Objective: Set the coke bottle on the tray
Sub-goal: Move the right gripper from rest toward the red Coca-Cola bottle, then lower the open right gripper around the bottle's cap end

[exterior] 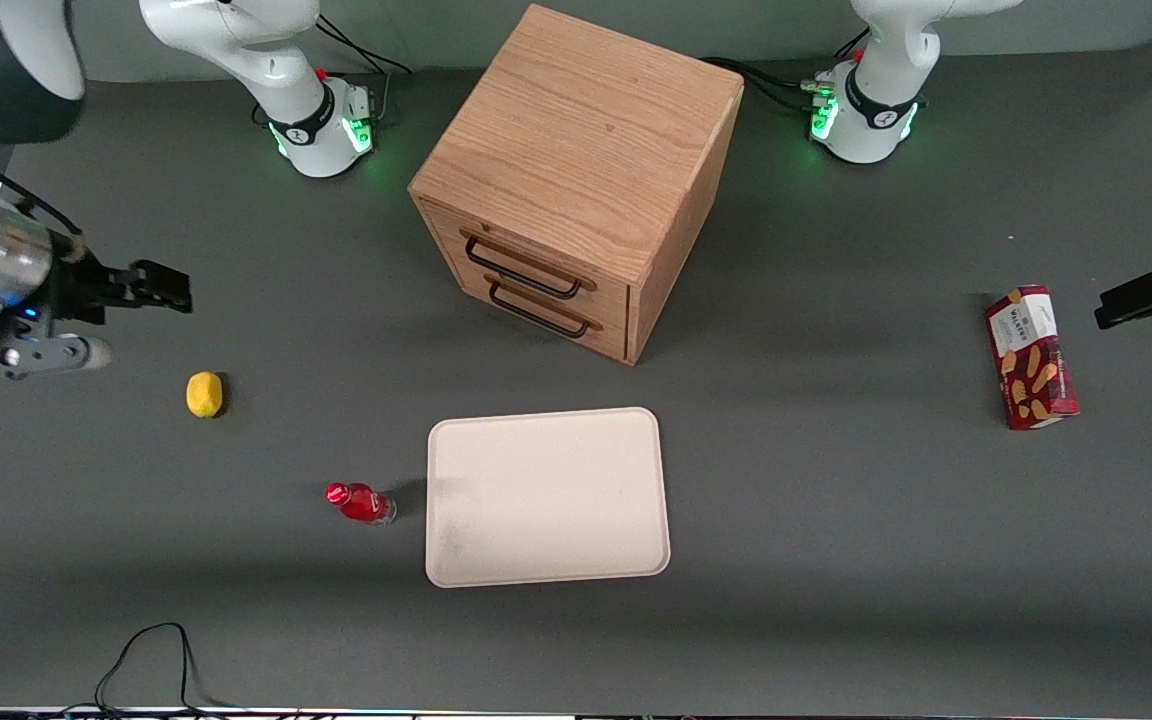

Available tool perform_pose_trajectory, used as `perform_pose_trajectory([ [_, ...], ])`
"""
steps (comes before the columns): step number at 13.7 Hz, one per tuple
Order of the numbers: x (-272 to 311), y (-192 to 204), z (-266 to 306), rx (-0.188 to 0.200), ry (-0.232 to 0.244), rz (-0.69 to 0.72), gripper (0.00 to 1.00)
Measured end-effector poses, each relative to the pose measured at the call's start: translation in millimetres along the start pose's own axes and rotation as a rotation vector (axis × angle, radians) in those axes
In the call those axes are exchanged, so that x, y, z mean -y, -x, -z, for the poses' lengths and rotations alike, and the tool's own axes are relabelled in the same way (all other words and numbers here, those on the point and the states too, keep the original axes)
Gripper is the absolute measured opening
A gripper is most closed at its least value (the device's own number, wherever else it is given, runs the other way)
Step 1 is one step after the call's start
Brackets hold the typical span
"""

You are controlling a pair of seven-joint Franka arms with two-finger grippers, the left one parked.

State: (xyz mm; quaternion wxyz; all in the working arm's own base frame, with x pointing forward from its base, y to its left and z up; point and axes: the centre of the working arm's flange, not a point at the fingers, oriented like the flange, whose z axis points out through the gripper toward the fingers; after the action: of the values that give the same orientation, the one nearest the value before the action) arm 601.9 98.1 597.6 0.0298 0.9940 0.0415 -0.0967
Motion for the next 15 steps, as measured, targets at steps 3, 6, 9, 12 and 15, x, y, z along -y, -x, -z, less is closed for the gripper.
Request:
perform_pose_trajectory([
  [3,47.9,-21.6,0.2,-0.013,-0.006,-0.035,1.0],
  [6,57.5,-29.5,5.1,-0.029,-0.023,-0.051,1.0],
  [9,56.5,-34.6,4.5,-0.032,-0.031,-0.054,1.0],
  [12,57.9,-44.7,-4.8,-0.033,-0.033,-0.054,1.0],
  [15,61.0,-64.6,-21.7,-0.056,-0.041,-0.055,1.0],
])
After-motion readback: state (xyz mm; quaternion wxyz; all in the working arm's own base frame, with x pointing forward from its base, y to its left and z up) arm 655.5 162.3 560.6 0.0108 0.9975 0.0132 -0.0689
